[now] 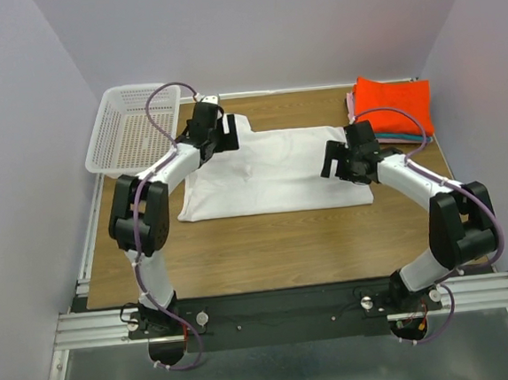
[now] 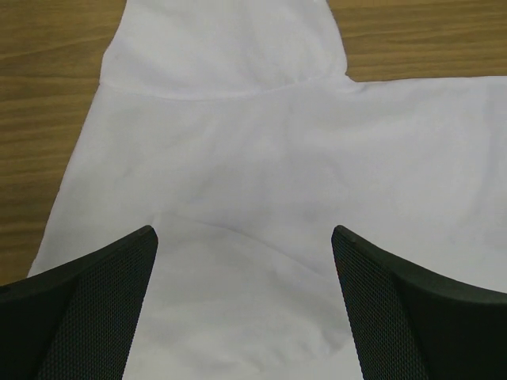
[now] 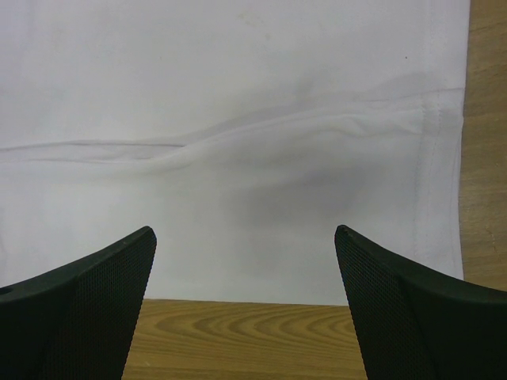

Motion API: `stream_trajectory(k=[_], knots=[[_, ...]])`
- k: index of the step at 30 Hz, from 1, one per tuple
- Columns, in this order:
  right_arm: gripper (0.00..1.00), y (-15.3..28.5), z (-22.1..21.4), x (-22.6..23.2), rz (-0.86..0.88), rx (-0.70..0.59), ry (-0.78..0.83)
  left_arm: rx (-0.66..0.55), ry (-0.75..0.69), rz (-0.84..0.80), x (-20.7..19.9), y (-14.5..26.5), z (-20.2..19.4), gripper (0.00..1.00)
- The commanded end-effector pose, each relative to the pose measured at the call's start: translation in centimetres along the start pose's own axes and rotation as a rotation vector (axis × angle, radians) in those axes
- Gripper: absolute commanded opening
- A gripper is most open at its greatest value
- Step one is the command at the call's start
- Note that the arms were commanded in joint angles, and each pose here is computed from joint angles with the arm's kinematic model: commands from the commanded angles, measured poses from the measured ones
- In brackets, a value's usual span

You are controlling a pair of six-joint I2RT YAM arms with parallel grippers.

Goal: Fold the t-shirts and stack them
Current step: Fold the tshirt

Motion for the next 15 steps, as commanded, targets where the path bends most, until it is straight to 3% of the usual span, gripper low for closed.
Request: stream_trajectory(k=[1, 10, 15], knots=[[1.00, -0.7, 0.7, 0.3, 0.027, 0.012, 0.019, -0.070, 0.070, -0.004, -0.1, 3.3, 0.7, 0.98], [1.00, -4.4, 1.8, 0.7, -0.017, 0.050, 0.026, 0.010, 0.133, -0.109, 0.0, 5.2, -5.9, 0.98], [1.00, -5.5, -0.4, 0.2, -0.015, 0.130, 0.017, 0.076, 0.135, -0.081, 0.1, 4.9, -8.6, 0.98]])
Point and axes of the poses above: each gripper's point midway between its finger pads, its own y axis back along the fingers, its own x axis along the line the jaws close on, z = x × y, the point moved 10 cm from there along y, back along the fingers, and after that the axes turned 6 degrees about y, right-handed, at the moved point
